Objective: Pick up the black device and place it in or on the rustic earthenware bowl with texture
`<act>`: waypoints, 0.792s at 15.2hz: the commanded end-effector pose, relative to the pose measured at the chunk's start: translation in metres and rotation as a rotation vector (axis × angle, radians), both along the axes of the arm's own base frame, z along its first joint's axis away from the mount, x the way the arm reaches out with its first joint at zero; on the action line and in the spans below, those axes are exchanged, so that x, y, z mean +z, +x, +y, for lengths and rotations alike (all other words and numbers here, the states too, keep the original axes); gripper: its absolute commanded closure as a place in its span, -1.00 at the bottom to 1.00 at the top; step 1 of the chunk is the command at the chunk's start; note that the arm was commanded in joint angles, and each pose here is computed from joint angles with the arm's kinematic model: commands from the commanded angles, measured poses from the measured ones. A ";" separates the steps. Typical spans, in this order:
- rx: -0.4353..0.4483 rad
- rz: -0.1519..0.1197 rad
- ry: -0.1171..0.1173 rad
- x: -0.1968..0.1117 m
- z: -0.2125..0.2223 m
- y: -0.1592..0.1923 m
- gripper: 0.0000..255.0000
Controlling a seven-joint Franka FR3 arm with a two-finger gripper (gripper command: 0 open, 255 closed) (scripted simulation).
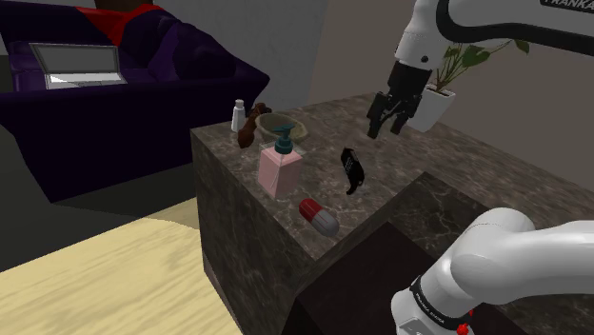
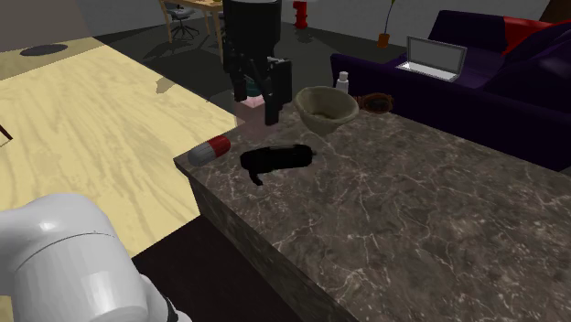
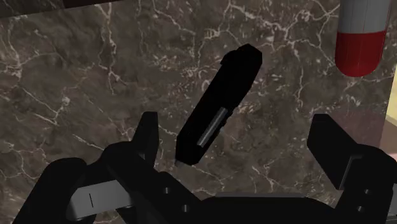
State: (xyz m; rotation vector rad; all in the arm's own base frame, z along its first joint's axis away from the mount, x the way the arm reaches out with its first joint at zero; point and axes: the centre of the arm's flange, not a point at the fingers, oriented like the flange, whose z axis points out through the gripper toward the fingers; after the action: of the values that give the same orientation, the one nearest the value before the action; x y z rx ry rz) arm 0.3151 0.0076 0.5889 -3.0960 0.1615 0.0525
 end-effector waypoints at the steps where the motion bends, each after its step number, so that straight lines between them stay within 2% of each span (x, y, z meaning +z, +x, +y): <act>1: 0.000 0.000 0.000 0.000 0.000 0.000 -1.00; 7: -0.481 0.024 -0.058 -0.069 0.011 0.040 -1.00; 8: -0.511 0.025 -0.062 -0.074 0.011 0.042 -1.00; 12: -0.511 0.025 -0.062 -0.095 0.011 0.041 -1.00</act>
State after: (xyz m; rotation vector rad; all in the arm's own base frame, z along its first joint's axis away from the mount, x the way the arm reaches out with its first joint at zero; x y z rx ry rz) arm 0.3558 0.0195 0.4989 -3.0078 0.9506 0.0707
